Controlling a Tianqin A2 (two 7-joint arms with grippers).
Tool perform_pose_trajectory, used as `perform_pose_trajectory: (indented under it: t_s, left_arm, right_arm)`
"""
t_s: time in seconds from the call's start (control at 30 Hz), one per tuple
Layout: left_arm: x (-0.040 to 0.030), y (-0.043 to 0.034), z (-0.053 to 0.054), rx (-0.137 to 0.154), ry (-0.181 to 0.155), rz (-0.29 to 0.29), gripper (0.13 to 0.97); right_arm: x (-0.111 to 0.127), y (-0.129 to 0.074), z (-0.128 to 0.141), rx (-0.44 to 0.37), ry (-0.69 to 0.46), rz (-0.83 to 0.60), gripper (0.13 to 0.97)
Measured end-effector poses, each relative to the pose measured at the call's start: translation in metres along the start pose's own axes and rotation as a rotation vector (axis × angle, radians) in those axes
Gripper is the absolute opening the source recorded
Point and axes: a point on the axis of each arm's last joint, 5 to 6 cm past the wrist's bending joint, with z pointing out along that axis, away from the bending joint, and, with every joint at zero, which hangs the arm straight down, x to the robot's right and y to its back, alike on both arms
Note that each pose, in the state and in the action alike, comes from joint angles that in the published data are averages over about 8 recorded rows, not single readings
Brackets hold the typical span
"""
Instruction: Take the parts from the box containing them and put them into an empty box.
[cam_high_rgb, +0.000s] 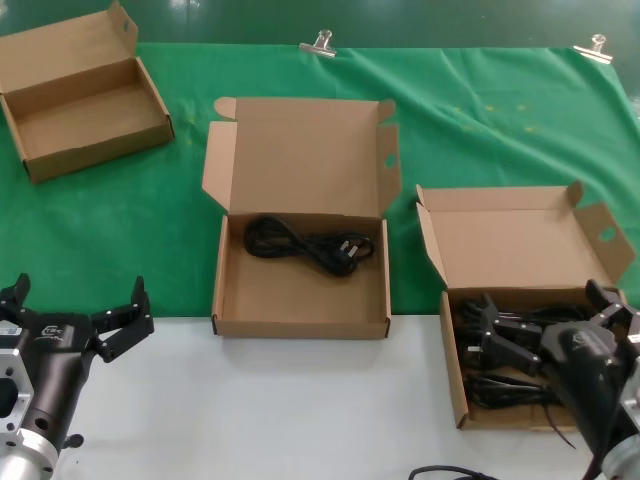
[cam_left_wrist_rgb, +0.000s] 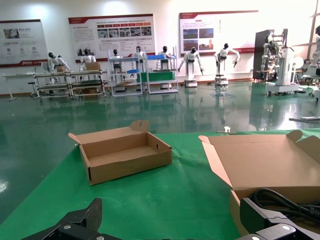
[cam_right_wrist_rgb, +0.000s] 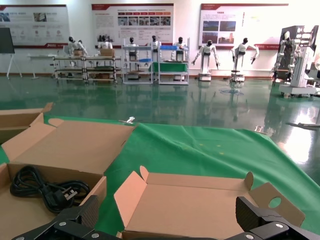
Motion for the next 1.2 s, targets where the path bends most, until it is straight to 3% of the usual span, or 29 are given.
perform_pose_trajectory:
  t_s: [1.2]
  left_arm:
    - [0.0000, 0.0000, 0.0000, 0.000, 0.000, 0.000, 0.966]
  right_arm:
    - [0.0000, 0.0000, 0.0000, 0.000, 0.000, 0.000, 0.966]
